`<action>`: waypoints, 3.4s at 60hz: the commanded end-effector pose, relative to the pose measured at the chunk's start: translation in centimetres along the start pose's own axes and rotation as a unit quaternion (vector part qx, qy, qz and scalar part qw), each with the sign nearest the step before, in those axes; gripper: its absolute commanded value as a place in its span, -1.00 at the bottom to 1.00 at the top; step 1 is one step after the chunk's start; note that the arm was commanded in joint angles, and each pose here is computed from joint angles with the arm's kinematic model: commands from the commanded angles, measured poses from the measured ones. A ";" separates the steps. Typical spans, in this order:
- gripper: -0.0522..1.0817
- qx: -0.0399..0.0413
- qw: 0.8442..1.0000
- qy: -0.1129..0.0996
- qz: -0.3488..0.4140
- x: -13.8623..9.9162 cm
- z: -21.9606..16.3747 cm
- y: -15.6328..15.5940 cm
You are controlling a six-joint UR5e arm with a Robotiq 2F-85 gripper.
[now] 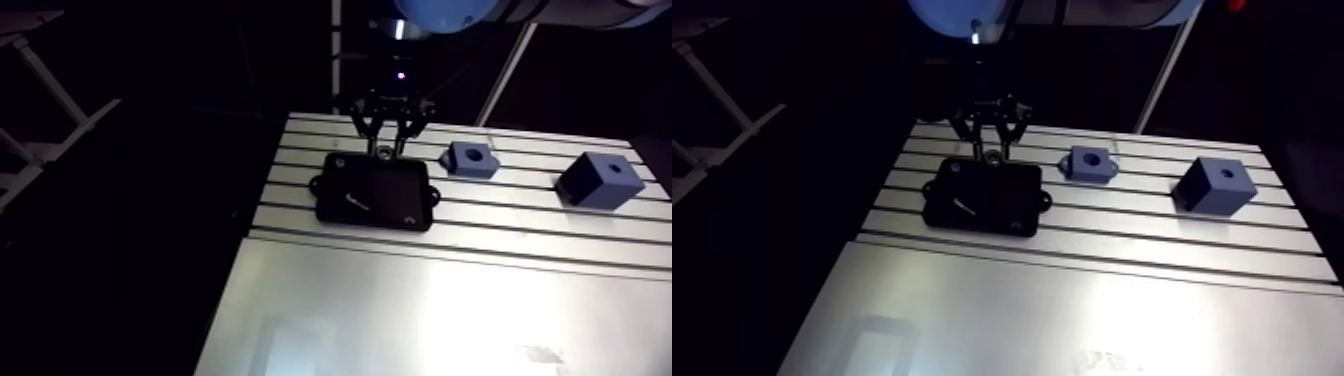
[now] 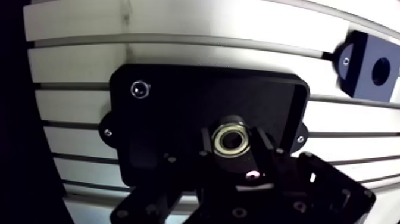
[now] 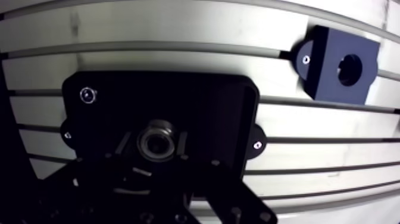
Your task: Pick up the bearing and press it into the housing until flush.
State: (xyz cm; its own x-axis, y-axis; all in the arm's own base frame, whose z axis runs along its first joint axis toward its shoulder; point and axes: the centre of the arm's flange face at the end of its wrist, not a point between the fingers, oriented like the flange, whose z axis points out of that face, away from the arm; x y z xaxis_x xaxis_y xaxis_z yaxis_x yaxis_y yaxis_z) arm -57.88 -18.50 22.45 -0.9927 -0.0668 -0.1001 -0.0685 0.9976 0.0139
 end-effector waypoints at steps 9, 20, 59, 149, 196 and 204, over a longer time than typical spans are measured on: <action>0.17 -0.001 1.000 0.013 0.003 1.6 -3.8 6.9; 0.17 -0.002 1.000 0.013 0.012 2.7 -4.0 10.9; 0.18 -0.016 0.999 0.003 0.033 5.1 -1.1 16.0; 0.18 -0.011 0.999 -0.007 0.044 6.0 3.2 18.4; 0.18 -0.009 0.999 -0.011 0.042 5.9 3.6 18.4; 0.18 -0.010 0.999 -0.010 0.041 5.9 3.6 18.4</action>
State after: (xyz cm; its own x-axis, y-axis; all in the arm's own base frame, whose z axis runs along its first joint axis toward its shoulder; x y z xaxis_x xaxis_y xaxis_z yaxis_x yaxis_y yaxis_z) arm -64.69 -0.49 18.50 -0.9927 0.0191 -0.1191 0.0141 0.9990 0.0422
